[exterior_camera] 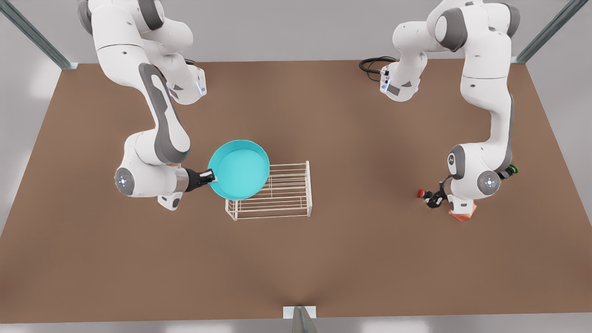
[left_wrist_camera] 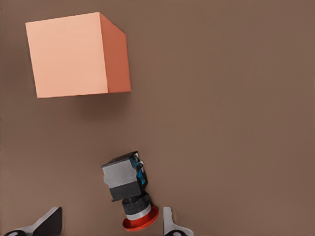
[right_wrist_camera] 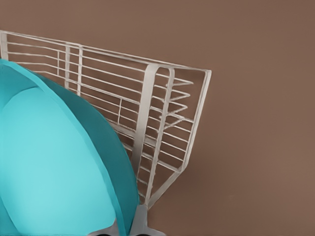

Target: Place the plate on the shelf with right arm and place the red button switch in the plate with left arm

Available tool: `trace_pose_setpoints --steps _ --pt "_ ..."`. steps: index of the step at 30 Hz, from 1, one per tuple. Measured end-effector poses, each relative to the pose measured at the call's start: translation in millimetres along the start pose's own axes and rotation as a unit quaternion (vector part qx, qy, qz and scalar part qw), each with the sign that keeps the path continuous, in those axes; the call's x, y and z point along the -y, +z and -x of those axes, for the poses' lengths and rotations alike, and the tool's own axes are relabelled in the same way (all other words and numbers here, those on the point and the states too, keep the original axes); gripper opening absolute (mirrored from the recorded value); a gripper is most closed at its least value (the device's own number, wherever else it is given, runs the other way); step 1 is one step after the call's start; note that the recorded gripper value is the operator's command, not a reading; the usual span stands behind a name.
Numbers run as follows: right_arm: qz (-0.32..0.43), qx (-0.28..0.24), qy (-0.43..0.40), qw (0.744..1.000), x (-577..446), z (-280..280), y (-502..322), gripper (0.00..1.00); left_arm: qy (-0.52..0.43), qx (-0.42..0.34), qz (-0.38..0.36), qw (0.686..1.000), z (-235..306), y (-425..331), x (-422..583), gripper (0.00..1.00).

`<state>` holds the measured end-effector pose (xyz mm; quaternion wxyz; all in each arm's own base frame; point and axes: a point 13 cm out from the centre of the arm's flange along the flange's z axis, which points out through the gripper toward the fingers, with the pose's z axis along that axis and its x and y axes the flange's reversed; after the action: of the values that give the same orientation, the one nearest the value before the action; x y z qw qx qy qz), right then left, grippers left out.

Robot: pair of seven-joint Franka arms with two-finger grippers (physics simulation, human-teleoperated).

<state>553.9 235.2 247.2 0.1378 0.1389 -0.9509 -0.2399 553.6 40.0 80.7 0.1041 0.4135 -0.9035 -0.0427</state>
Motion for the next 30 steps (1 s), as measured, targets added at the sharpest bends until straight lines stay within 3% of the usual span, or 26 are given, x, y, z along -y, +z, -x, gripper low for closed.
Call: trace_pose_setpoints --steps 4,15,16,17,18,19,21,25,27,28,29,30 --pt "0.011 -0.006 0.014 1.0 -24 11 37 0.1 -0.037 0.028 -0.021 0.999 13 15 -2 1.0" --pt "0.027 0.041 0.058 0.997 -47 50 45 0.13 -0.118 0.063 -0.058 0.989 31 25 11 1.0" --pt "0.027 0.042 0.061 0.997 -47 51 47 0.26 -0.123 0.062 -0.058 0.989 30 27 10 1.0" --pt "0.026 0.043 0.065 0.997 -46 51 48 0.58 -0.128 0.062 -0.057 0.988 29 29 9 1.0" --pt "0.024 0.045 0.069 0.996 -45 52 49 0.81 -0.132 0.061 -0.057 0.988 27 30 9 1.0" --pt "0.022 0.047 0.073 0.996 -44 52 48 0.98 -0.137 0.061 -0.057 0.987 27 31 8 1.0" --pt "0.018 0.055 0.077 0.995 -45 52 39 1.0 -0.145 0.061 -0.058 0.986 26 32 7 1.0" --pt "0.033 0.137 0.049 0.989 -108 24 -87 1.0 -0.159 0.059 -0.055 0.984 25 40 7 1.0" --pt "-0.008 0.149 0.05 0.988 -89 8 -128 1.0 -0.166 0.059 -0.055 0.983 26 44 7 1.0" --pt "-0.06 0.146 0.053 0.986 -55 0 -144 1.0 -0.168 0.06 -0.056 0.982 26 45 7 0.68" --pt "-0.1 0.144 0.067 0.982 -11 -9 -164 1.0 -0.171 0.06 -0.056 0.982 27 44 8 0.56" --pt "-0.128 0.143 0.094 0.977 42 -25 -189 1.0 -0.174 0.061 -0.057 0.981 27 44 8 0.55"
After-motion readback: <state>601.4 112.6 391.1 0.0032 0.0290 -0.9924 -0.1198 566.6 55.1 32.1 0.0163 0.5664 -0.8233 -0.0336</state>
